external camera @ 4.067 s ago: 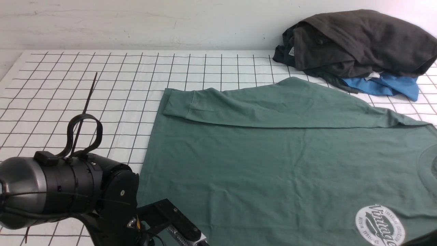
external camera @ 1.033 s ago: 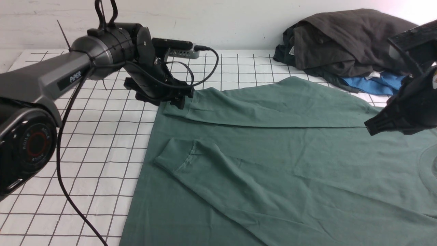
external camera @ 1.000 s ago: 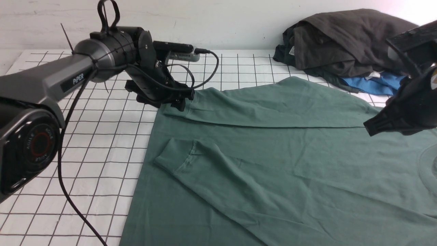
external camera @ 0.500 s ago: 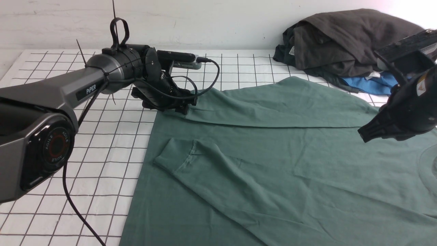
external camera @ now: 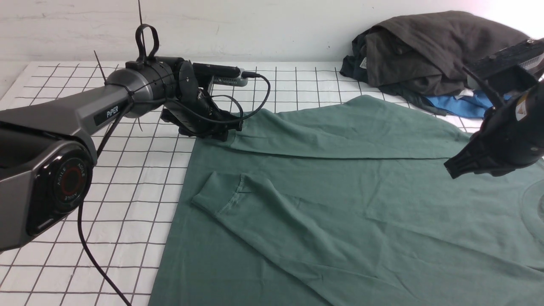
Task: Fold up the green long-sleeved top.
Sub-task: Use the left arm to clamp the cuff farthest from it
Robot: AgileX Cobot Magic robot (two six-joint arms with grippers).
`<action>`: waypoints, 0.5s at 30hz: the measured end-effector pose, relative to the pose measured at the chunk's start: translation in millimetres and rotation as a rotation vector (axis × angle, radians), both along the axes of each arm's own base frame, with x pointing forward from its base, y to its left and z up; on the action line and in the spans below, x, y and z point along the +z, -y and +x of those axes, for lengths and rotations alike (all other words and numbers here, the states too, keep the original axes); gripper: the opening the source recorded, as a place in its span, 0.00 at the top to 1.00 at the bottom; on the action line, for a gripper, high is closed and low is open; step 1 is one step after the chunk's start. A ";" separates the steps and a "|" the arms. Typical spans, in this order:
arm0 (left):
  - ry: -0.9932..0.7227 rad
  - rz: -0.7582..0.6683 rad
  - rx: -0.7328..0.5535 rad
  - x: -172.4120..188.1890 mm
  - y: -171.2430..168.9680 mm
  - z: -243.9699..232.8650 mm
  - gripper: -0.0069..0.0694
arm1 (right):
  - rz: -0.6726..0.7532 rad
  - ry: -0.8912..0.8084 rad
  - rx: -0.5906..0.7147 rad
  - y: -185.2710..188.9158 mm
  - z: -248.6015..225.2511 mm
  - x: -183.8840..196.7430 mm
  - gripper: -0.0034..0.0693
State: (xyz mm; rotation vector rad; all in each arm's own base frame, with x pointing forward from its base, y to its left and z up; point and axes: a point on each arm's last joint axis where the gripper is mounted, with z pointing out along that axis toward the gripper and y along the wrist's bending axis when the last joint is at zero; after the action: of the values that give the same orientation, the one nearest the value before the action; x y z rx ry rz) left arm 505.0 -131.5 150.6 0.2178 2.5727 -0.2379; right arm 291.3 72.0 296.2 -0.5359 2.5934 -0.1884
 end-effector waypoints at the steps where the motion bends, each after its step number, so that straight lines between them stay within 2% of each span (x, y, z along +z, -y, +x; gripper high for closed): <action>1: -0.002 0.000 0.000 -0.1 0.0 -0.1 0.58 | 0.000 -0.001 0.000 -0.1 0.2 -0.4 0.97; 5: -0.013 0.002 -0.003 4.6 -0.3 -2.2 0.76 | -0.001 -0.005 0.000 -0.3 0.9 -1.6 0.97; 9: -0.029 0.008 -0.011 6.8 -0.5 -4.3 0.88 | -0.001 -0.009 0.000 -0.6 1.4 -2.6 0.97; 15: -0.065 0.013 -0.020 11.0 -0.9 -8.7 0.91 | 0.000 -0.009 -0.001 -0.6 1.4 -2.6 0.97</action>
State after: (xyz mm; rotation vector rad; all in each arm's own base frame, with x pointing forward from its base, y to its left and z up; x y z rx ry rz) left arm 496.3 -130.5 161.7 0.2442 2.6376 -0.2399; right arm 292.6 72.7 293.6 -0.5370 2.6025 -0.1862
